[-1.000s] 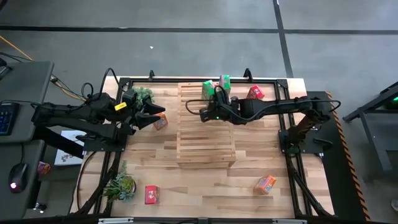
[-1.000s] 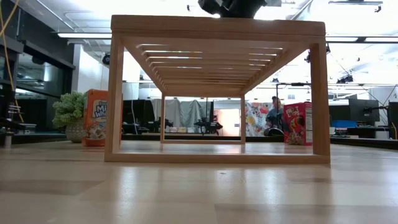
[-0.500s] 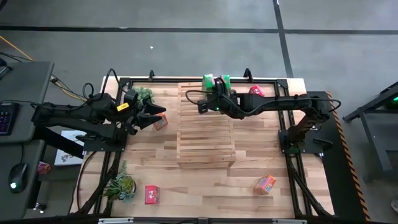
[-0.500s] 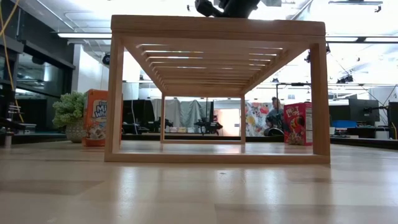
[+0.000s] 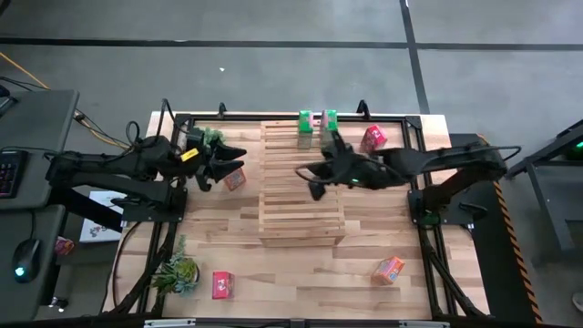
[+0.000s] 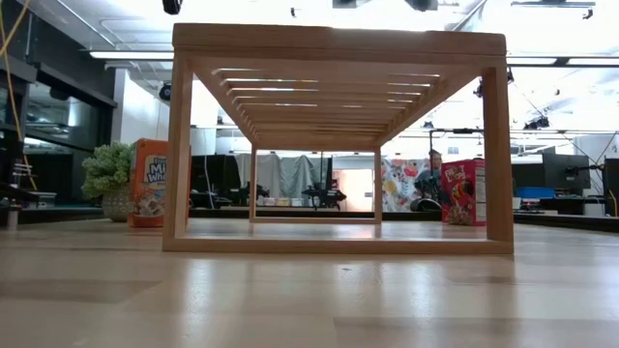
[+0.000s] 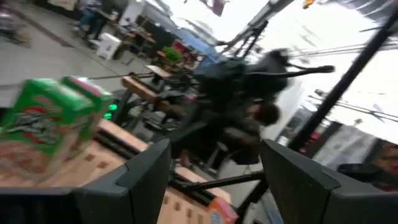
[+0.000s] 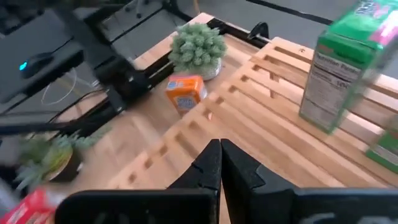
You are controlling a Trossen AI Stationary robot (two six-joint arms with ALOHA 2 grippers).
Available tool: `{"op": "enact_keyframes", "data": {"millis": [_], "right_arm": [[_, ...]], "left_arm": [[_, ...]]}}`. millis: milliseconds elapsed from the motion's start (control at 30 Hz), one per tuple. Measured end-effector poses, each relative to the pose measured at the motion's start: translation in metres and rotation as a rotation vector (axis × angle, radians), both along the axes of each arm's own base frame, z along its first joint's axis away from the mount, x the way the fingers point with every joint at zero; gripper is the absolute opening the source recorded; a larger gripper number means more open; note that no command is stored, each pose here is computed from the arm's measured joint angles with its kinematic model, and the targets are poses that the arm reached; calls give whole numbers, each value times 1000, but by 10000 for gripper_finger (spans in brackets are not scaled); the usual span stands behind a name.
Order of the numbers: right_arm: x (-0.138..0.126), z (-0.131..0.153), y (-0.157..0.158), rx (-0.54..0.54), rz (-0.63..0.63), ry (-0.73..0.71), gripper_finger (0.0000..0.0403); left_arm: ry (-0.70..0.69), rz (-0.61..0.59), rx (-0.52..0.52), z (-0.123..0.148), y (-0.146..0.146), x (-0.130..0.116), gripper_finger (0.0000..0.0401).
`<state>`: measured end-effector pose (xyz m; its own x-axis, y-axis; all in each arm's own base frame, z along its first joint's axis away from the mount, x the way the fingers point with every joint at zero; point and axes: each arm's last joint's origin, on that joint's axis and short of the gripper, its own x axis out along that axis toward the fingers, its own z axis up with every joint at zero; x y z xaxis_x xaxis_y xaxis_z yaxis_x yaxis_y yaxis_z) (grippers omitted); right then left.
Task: Stack cereal on shelf
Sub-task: Put the left orange cereal box on the shelf
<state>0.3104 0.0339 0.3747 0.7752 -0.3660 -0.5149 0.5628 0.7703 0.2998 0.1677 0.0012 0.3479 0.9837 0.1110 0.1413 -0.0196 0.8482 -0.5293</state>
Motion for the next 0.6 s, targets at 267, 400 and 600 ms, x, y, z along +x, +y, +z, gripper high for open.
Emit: {"op": "enact_keyframes", "data": {"millis": [267, 400, 600], "right_arm": [[-45, 22, 11, 9, -76, -22, 0], [-51, 20, 12, 28, -108, -8, 0], [-52, 17, 11, 60, -139, 13, 0]], "left_arm": [[124, -29, 10, -13, 20, 5, 239], [231, -134, 7, -23, 22, -1, 239], [466, -145, -37, -43, 26, -17, 241]]}}
